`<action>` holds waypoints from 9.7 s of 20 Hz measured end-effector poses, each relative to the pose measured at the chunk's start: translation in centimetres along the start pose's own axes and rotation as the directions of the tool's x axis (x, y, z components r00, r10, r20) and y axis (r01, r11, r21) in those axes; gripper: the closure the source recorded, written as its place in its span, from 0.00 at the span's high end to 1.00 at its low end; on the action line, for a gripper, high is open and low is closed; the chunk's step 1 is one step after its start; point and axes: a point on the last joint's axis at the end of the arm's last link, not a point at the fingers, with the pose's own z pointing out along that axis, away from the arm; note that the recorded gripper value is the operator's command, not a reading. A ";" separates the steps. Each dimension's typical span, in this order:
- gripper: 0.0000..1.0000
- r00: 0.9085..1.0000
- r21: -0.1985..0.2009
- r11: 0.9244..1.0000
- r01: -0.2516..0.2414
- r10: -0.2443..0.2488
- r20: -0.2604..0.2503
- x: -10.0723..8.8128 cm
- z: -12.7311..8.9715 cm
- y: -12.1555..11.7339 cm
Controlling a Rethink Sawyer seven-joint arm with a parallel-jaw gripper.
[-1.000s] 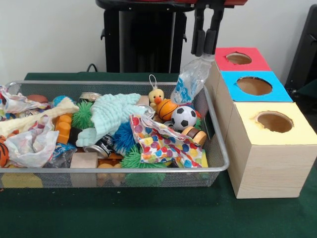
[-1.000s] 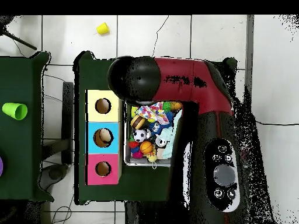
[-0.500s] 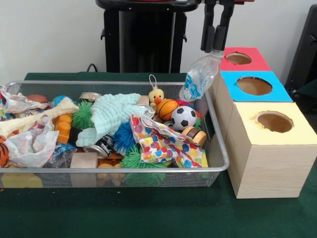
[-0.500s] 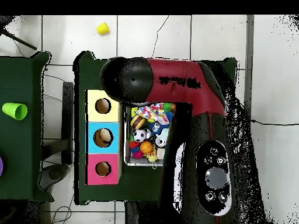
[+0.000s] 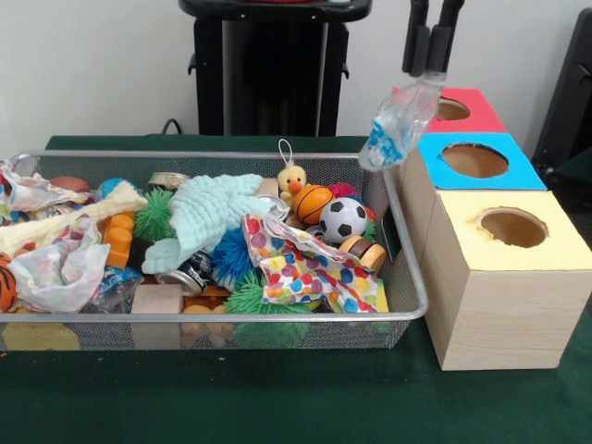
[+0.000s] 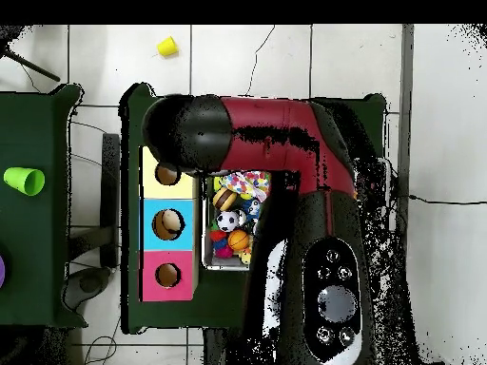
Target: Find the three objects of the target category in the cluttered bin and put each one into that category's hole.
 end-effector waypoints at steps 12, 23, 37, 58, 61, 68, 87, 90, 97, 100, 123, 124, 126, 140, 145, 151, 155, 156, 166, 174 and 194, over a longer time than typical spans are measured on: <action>0.00 1.000 0.019 1.000 0.009 -0.010 0.021 0.1 -2.2 1.8; 0.00 1.000 0.028 1.000 -0.004 0.004 0.016 0.4 -2.4 1.6; 0.00 1.000 0.033 0.999 -0.008 0.008 0.009 0.6 -2.3 2.2; 0.00 0.999 0.056 0.998 0.030 -0.028 -0.027 1.7 -0.9 5.6; 0.00 0.999 0.058 0.998 0.032 -0.030 -0.035 1.9 -0.4 5.8; 0.00 0.997 0.064 0.997 0.042 -0.038 -0.060 2.4 1.0 6.5; 0.00 0.996 0.060 0.996 -0.067 0.070 -0.050 2.0 4.5 -0.3; 0.00 0.993 0.059 0.994 -0.095 0.099 -0.070 2.4 5.9 -2.5; 0.00 0.982 0.054 0.988 -0.143 0.149 -0.120 3.4 9.9 -6.3; 0.00 0.978 0.052 0.988 -0.147 0.153 -0.144 3.9 11.6 -6.8; 0.00 0.981 0.082 0.992 -0.092 0.104 -0.161 5.5 19.6 -6.4; 0.00 0.982 0.082 0.992 -0.091 0.103 -0.161 5.4 19.7 -6.4; 0.00 0.982 0.083 0.993 -0.087 0.099 -0.158 5.2 19.9 -6.2; 0.00 0.986 0.084 0.995 -0.055 0.067 -0.155 4.9 22.1 -4.5; 0.00 0.985 0.085 0.995 -0.049 0.062 -0.159 4.9 23.0 -4.3; 0.00 0.986 0.086 0.995 -0.046 0.059 -0.158 4.7 23.6 -4.3; 0.00 0.985 0.086 0.995 -0.045 0.059 -0.159 4.8 23.8 -4.3; 0.00 0.985 0.086 0.995 -0.045 0.058 -0.160 4.8 23.8 -4.2; 0.00 0.988 0.083 0.996 -0.020 0.033 -0.152 4.8 24.8 -2.4; 0.00 0.989 0.085 0.996 -0.015 0.027 -0.143 4.9 25.3 -2.2; 0.00 0.997 0.104 0.994 -0.046 0.052 -0.057 4.9 27.0 -5.2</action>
